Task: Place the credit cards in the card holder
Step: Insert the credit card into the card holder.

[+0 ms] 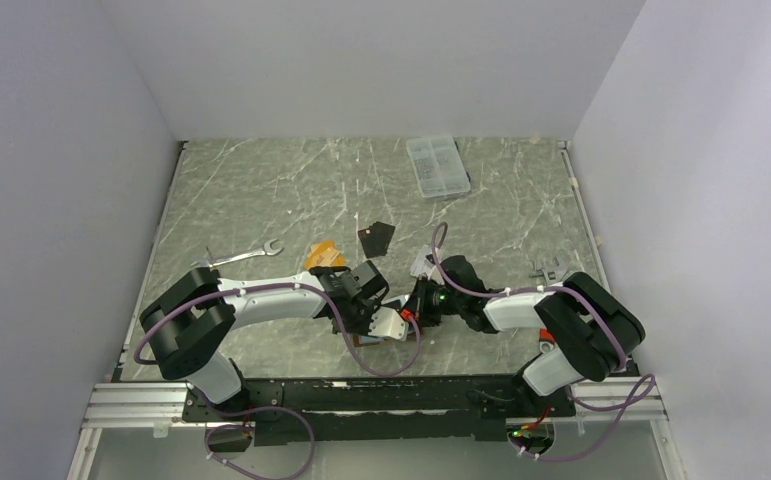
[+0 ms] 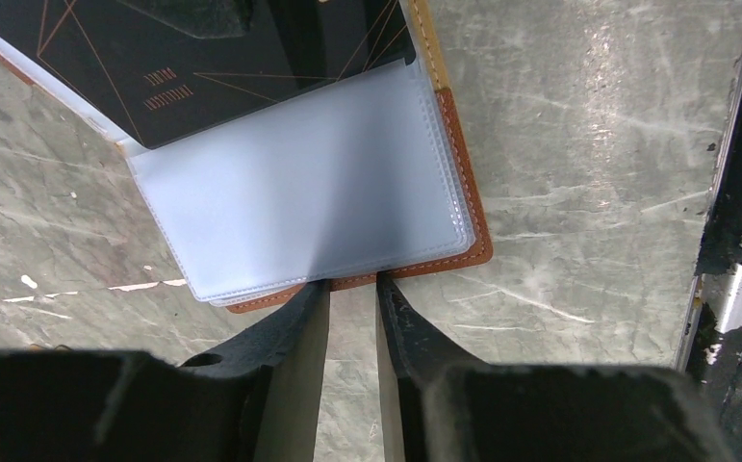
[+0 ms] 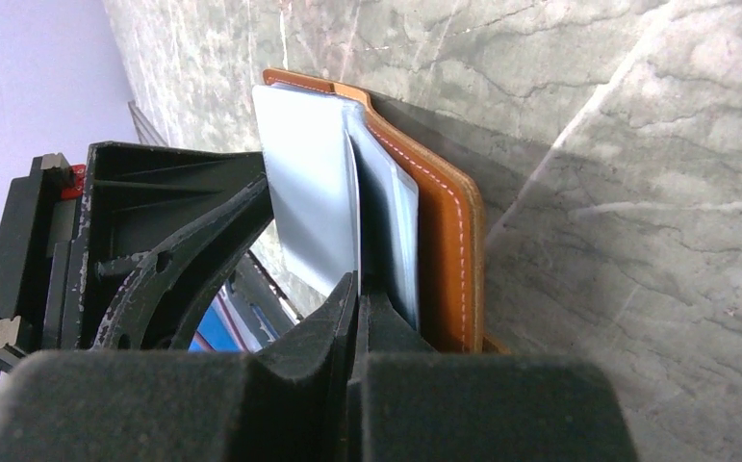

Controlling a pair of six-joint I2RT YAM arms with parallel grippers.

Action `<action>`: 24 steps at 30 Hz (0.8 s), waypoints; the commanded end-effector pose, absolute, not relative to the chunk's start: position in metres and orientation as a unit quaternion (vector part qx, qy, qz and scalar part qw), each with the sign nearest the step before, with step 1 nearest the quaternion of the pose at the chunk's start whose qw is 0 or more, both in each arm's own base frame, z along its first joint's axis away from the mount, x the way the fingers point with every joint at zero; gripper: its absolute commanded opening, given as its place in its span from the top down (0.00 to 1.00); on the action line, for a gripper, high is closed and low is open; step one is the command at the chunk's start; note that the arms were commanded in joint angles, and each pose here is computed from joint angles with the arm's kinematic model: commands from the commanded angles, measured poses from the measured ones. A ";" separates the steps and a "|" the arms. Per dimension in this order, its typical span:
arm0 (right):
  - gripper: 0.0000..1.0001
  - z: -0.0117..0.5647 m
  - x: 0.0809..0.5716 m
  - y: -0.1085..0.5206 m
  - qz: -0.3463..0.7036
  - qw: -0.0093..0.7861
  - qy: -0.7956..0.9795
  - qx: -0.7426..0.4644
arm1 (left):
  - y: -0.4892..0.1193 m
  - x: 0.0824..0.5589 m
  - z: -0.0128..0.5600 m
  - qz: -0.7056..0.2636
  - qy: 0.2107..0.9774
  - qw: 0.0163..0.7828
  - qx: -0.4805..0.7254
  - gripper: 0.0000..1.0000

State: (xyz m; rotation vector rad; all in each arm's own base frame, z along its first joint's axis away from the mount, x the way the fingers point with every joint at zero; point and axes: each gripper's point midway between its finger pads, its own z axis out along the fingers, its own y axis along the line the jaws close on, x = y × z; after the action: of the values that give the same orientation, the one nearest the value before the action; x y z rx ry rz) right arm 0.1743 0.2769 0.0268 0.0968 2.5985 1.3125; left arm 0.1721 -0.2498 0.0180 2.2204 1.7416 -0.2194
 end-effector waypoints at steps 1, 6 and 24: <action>1.00 0.021 0.172 0.279 0.448 0.122 0.885 0.011 | -0.272 0.175 0.022 -0.099 0.590 0.182 0.780 0.71; 1.00 0.018 0.175 0.280 0.443 0.121 0.888 0.009 | -0.272 0.175 0.022 -0.100 0.591 0.183 0.779 0.71; 1.00 0.031 0.189 0.294 0.474 0.138 0.870 -0.022 | -0.272 0.176 0.022 -0.097 0.587 0.182 0.783 0.71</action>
State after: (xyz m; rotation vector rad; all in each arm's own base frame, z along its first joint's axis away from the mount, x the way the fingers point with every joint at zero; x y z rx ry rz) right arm 0.1790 0.2857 0.0272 0.0095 2.5729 1.3676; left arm 0.1725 -0.2431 0.0177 2.2324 1.7624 -0.1899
